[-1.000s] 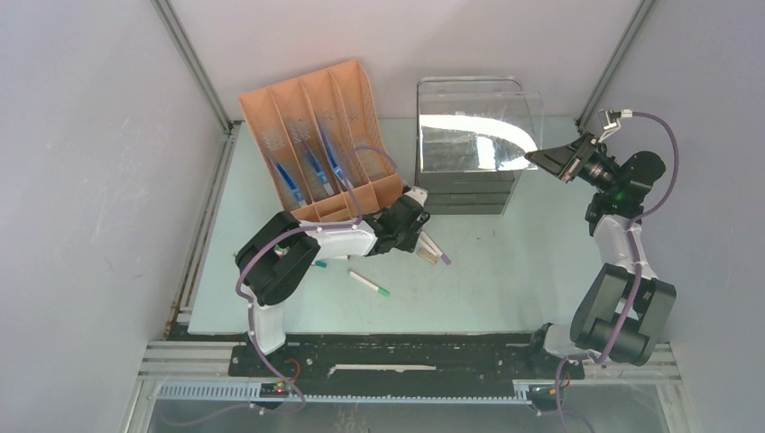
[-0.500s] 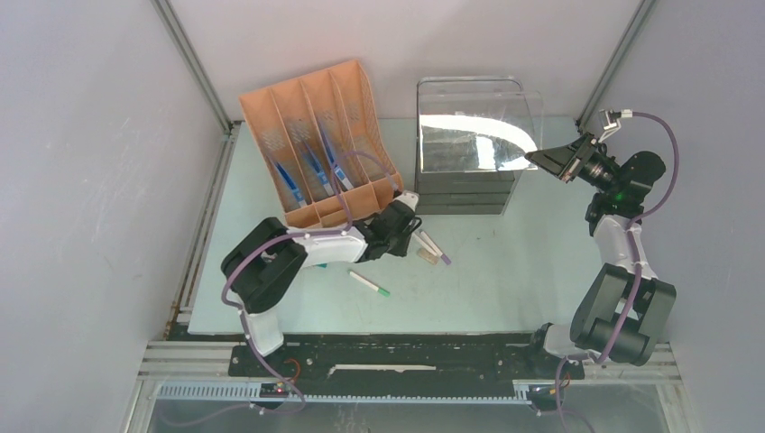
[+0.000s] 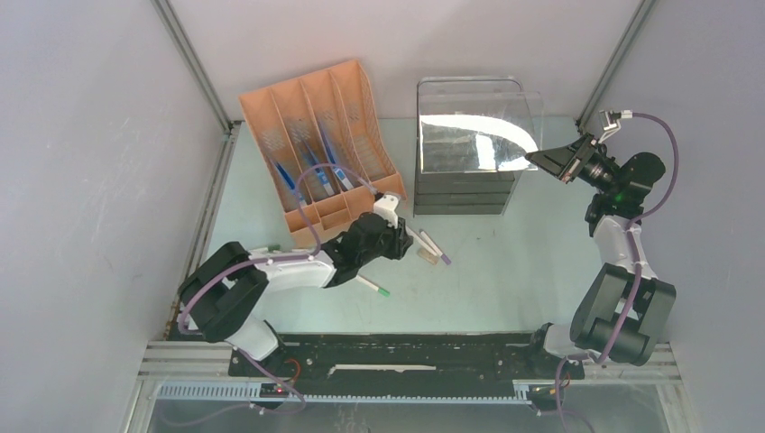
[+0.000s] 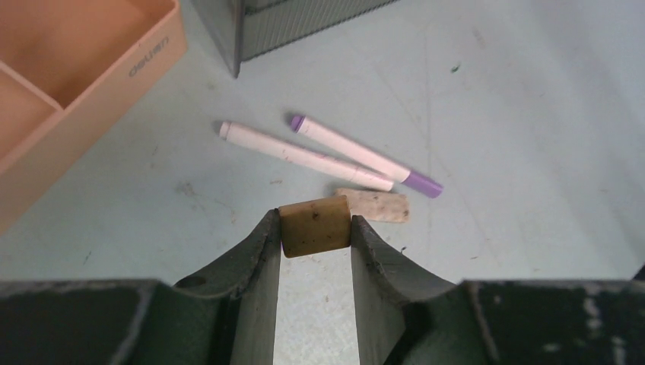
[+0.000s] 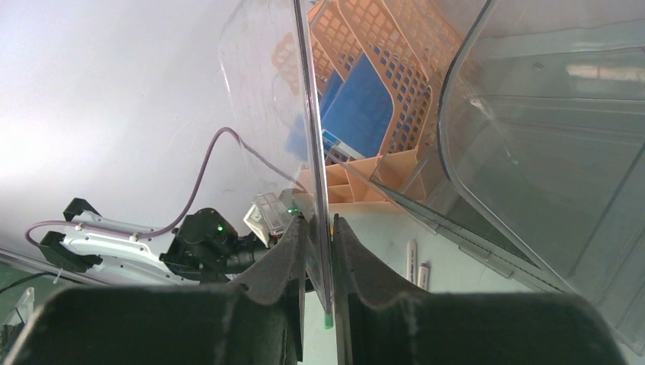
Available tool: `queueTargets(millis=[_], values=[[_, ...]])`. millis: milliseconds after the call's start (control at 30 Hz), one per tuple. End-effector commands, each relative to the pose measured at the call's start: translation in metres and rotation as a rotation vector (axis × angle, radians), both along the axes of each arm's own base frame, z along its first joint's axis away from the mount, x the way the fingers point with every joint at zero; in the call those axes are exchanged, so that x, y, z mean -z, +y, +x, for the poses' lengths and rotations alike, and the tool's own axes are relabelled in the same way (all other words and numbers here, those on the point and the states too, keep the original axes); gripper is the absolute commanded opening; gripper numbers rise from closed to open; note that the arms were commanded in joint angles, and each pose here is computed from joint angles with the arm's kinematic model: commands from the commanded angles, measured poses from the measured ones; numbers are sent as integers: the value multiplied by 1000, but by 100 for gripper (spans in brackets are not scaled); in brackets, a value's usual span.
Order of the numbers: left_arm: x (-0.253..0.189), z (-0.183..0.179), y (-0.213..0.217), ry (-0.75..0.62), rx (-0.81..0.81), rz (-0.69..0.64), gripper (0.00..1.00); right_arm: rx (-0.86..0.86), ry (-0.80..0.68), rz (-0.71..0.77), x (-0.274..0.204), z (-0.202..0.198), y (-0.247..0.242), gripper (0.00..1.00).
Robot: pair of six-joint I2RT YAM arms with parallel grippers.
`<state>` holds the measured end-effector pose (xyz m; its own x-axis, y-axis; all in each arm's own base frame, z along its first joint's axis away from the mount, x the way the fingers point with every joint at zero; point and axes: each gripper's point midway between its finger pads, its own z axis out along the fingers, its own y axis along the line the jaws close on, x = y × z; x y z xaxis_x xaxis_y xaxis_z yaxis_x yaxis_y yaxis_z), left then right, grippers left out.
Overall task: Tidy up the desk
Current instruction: Place the stationery in the drawer.
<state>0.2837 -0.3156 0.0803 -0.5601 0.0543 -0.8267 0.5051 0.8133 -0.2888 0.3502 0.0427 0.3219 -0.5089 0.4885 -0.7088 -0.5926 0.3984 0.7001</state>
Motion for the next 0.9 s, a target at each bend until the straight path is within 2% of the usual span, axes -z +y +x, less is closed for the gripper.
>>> queueTargets(millis=[0, 300, 433, 700, 867], values=[[-69, 6, -23, -175, 39, -235, 0, 22, -28, -2, -5, 2, -1, 20], [-128, 7, -45, -424, 118, -343, 0, 12, -32, -3, -7, 1, 3, 20], [-150, 17, -53, -566, 104, -382, 0, 10, -32, -3, -7, 1, 4, 20], [-168, 43, -57, -762, -74, -431, 0, 10, -37, -4, -8, 0, 4, 20], [-167, 64, -60, -806, -261, -361, 0, 9, -37, -3, -9, -1, 4, 20]])
